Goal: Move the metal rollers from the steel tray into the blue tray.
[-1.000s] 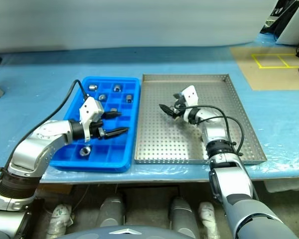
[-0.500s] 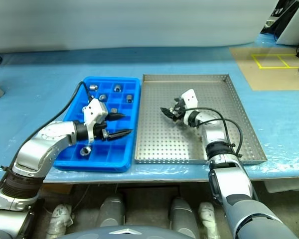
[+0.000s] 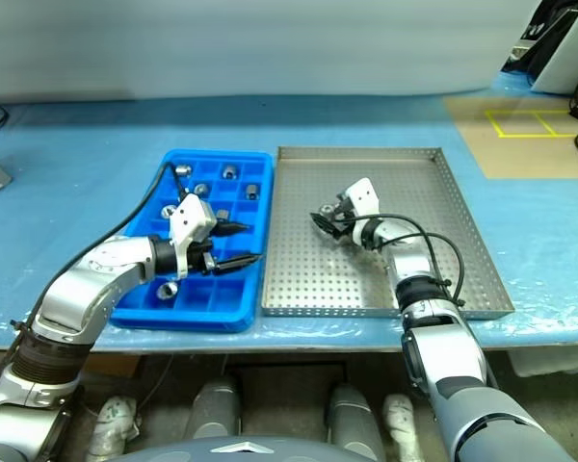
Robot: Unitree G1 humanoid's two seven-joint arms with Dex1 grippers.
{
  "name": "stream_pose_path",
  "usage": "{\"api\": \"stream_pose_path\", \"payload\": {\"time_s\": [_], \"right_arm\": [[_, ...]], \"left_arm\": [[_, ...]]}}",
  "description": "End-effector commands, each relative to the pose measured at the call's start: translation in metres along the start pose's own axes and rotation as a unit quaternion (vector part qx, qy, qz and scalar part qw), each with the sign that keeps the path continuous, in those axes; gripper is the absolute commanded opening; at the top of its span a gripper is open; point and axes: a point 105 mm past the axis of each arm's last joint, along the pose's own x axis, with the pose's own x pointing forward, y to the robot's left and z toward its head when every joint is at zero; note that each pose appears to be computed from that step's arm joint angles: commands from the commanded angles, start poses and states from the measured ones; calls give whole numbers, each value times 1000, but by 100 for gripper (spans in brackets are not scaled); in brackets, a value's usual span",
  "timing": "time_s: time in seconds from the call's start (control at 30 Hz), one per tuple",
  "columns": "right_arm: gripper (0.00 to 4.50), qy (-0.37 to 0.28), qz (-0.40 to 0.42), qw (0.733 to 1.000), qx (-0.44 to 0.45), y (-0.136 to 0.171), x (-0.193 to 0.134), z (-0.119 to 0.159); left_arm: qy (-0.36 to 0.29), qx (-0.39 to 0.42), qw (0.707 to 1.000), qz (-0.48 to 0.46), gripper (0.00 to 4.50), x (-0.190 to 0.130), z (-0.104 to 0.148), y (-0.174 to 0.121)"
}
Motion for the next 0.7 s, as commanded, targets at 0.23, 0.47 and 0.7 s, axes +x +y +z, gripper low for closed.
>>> {"api": "stream_pose_path", "payload": {"time_s": [0.23,0.47,0.7], "right_arm": [[445,50,7,998,43,14,-3,-37],[445,-1,27,999,33,14,1,-4],[445,-131,112,984,51,32,-9,70]], "left_arm": [[-15,21,1000,-3,367,1,11,0],[-14,19,1000,-6,367,1,10,-1],[-14,17,1000,-7,367,2,8,-2]]}}
